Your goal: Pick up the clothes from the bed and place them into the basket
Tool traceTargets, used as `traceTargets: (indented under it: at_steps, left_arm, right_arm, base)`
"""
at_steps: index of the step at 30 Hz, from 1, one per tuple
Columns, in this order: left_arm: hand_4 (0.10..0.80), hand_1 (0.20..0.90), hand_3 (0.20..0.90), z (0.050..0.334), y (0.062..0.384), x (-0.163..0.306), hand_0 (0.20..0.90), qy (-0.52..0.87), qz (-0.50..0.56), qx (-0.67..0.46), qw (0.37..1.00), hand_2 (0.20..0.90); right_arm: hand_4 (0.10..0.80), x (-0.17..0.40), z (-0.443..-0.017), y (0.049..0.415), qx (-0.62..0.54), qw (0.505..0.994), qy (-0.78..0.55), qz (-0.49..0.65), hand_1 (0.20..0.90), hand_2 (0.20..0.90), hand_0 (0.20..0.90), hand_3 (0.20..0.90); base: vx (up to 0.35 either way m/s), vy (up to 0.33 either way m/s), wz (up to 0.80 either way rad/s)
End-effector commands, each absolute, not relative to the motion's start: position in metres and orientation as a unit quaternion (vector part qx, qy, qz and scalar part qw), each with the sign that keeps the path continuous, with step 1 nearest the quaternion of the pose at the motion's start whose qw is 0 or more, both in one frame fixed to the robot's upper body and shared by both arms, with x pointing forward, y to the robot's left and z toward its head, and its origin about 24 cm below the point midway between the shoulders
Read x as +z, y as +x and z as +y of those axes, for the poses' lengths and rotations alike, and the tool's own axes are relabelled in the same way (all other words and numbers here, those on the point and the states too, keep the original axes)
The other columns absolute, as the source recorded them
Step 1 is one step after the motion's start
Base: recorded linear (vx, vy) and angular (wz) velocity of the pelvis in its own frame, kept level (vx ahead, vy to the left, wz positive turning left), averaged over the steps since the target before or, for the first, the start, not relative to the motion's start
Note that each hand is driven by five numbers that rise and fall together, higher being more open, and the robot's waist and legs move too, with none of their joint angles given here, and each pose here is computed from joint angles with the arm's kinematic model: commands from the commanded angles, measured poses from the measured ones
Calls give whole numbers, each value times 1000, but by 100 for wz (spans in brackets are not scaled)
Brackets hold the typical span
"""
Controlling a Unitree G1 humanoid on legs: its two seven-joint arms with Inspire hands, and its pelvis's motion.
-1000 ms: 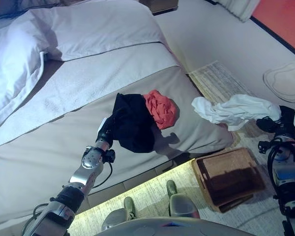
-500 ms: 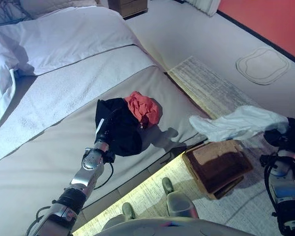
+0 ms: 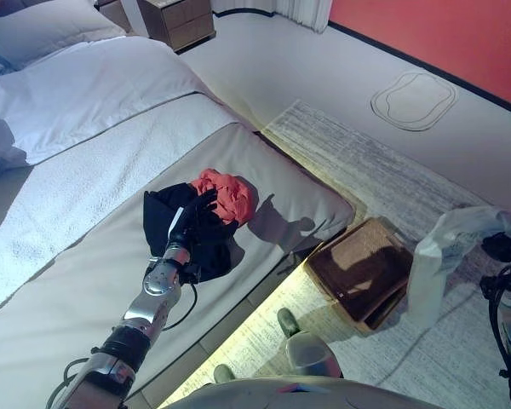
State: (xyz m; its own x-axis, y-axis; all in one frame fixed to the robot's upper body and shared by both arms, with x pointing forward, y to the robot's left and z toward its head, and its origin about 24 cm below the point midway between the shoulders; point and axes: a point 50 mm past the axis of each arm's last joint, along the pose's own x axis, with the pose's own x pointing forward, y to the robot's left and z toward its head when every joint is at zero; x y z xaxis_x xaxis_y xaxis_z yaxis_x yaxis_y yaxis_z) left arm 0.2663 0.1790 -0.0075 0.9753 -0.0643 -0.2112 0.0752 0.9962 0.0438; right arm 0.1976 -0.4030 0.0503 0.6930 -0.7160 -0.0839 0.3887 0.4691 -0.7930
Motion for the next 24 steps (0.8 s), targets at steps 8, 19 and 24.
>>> traceTargets:
  at_steps: [8, 19, 24]
  left_arm:
    - [800, 900, 900, 176, 284, 24, 900, 41, 16, -58, 997, 900]
    - [800, 900, 900, 173, 284, 23, 900, 42, 18, -78, 996, 900]
    - [800, 900, 900, 170, 286, 24, 900, 43, 18, -88, 995, 900]
  right_arm:
    - [100, 62, -410, 224, -299, 829, -428, 202, 300, 300, 300, 200]
    - [100, 32, -407, 221, -290, 821, -417, 260, 300, 300, 300, 200]
    - [100, 28, -409, 225, -285, 817, -413, 286, 300, 300, 300, 200]
  base:
    - [-11, -28, -2]
    - [-12, -4, 5]
    - [-19, -15, 4]
